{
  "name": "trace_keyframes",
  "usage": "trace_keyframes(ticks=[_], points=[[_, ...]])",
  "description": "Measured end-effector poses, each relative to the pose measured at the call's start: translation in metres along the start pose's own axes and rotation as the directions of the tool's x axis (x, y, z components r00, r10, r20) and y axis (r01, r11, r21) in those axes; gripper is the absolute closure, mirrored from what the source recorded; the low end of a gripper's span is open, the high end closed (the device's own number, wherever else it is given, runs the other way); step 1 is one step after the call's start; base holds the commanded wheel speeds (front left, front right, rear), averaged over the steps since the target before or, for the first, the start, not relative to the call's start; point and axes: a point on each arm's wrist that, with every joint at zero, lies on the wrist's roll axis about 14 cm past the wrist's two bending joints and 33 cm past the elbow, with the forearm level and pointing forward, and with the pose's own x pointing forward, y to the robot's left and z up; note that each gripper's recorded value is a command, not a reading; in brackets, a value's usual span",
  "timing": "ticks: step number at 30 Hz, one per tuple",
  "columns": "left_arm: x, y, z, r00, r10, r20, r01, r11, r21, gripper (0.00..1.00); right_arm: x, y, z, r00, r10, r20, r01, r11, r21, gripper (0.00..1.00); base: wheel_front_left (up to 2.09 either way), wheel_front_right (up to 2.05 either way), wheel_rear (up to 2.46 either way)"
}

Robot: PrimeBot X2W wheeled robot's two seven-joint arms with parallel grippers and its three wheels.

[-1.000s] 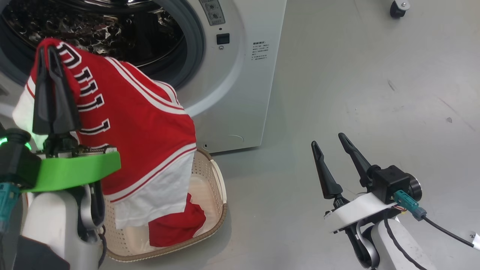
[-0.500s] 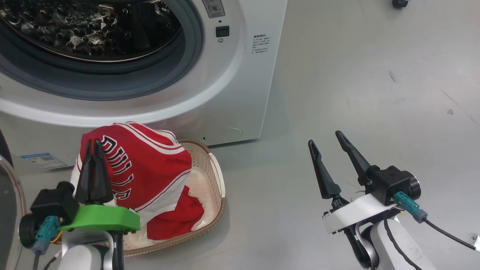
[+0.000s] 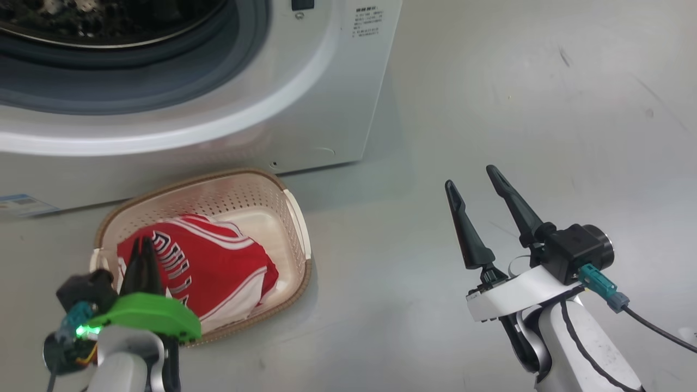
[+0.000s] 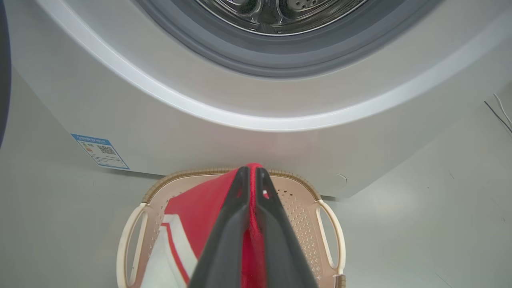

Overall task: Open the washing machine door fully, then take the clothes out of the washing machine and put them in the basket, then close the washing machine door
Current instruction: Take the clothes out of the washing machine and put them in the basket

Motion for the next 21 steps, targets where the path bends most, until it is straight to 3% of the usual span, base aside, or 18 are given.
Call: trace_keyframes(ticks=[8,21], points=[[0.047,-0.002,-0.025,0.995,0.011,-0.095,-0.014,1.0,-0.028,1.0,0.011,-0.02,-0.015,0.999,-0.044,-0.032,0.044,0.999,-0.002,0.0,0.0,0.0,0.0],[0.084,0.012,-0.119,0.927,0.058,-0.371,-0.068,0.998,-0.014,1.0,0.036,-0.045,-0.042,0.994,-0.076,-0.08,0.075,0.997,-0.008,0.0,0.0,0.0,0.0]])
